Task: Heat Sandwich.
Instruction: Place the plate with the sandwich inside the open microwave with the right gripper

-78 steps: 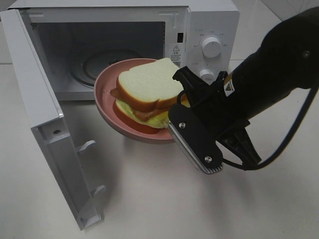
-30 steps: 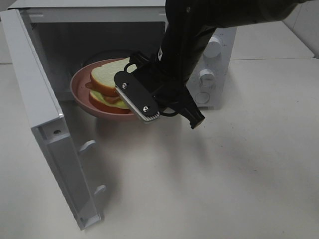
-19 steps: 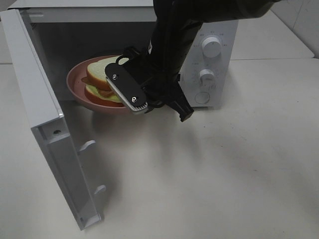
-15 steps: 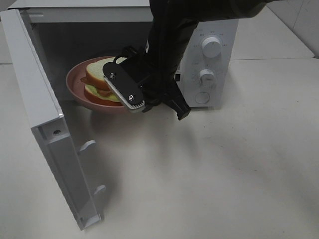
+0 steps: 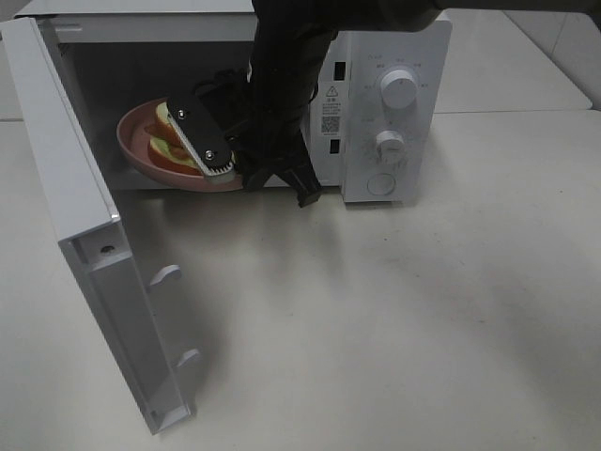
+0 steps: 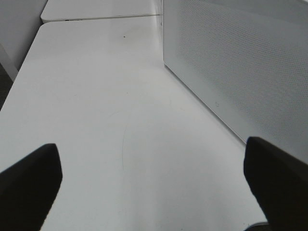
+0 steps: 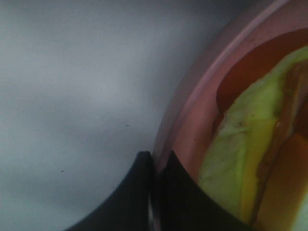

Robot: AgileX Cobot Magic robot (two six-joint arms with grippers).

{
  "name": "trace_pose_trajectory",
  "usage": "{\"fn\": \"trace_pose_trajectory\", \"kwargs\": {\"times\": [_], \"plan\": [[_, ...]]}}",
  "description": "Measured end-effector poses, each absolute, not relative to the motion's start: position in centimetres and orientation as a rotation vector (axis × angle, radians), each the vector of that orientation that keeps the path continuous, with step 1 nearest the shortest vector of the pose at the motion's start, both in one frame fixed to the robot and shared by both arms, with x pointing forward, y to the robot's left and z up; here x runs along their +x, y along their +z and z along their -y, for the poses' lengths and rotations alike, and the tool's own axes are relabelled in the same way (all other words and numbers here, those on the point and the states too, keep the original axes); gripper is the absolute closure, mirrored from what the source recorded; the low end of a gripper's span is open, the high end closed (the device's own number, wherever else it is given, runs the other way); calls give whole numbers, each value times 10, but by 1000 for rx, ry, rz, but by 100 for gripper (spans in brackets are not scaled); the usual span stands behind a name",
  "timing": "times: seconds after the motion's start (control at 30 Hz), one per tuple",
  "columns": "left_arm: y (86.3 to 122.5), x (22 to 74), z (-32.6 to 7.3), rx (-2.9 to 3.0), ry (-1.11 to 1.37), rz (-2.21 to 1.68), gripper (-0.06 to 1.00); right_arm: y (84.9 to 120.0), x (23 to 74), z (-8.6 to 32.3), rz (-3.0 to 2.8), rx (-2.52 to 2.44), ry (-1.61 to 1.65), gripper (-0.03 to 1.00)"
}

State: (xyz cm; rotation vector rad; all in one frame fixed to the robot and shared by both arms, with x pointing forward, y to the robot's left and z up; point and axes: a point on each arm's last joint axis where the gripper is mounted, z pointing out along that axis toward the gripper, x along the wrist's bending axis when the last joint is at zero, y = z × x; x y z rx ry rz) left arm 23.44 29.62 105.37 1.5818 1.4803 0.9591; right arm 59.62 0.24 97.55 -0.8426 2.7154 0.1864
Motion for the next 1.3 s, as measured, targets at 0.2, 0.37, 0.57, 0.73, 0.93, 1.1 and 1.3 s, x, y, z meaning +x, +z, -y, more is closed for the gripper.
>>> {"fn": "trace_pose_trajectory", "kwargs": {"times": [0.2, 0.37, 0.57, 0.73, 0.93, 1.1, 1.3], "plan": [[1054, 234, -296, 1582, 959, -1480, -2, 973, 606, -10, -2709, -817, 197, 93], [1054, 234, -296, 1582, 959, -1480, -2, 967, 612, -15, -2723, -799, 196, 93], [1054, 234, -296, 1582, 959, -1480, -2, 963, 618, -19, -2725, -778, 192, 93], [1054, 234, -296, 1582, 959, -1480, -2, 959, 625, -25, -2725, -730, 207, 93], [1054, 234, -296, 1582, 959, -1480, -2, 957, 636, -34, -2722, -669, 223, 93], [1054, 234, -296, 1582, 959, -1480, -2, 955, 642, -38, -2712, -633, 230, 93], [1054, 234, -296, 1582, 959, -1480, -2, 950, 650, -40, -2722, -559, 245, 93]]}}
